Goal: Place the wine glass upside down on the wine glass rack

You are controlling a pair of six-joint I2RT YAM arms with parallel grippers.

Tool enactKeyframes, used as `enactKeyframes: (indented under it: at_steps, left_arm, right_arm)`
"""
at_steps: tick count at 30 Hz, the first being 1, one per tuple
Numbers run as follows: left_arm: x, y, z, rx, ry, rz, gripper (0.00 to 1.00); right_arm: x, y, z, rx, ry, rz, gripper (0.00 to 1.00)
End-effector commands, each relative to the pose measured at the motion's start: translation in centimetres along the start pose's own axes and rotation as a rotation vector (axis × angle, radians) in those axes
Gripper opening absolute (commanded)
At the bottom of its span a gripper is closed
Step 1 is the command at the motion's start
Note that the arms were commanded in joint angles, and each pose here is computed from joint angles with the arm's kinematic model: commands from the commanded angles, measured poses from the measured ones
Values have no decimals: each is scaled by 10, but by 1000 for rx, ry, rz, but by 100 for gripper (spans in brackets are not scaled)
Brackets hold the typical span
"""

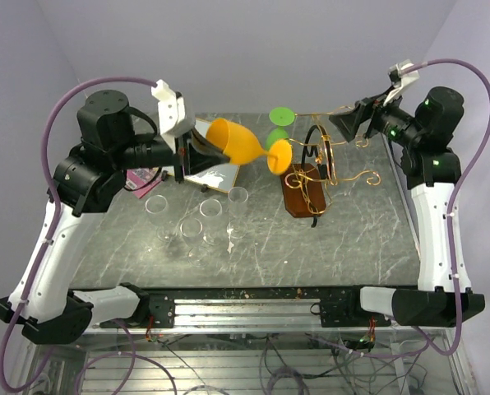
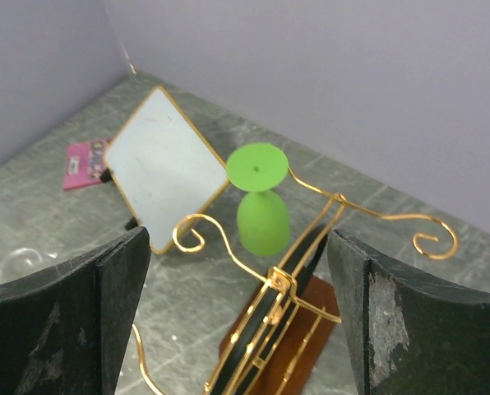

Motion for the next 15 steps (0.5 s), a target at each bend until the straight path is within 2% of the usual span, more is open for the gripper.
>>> enactKeyframes:
  at_steps: [1,5,15]
  left_arm:
    - [27,31,-4,-122,319,-19,7]
    - [41,40,-2,-166,421,-22,7]
    - [62,26,20,-169,351,-37,7]
  right_arm:
    - [13,30,0,-94,78,57,87]
    - [25,39,5,-116,140,98,87]
    - [81,32,56,-57,289,123,79]
Point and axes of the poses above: each gripper's point midway between its finger pads, its own z axis out along the fingers, its own x axis along the line the jaws close on, y = z × x, the point moved 10 cm from there along -z, back along the fingers, and after that the axes turned 1 degree about -z, right-handed, at the moved point
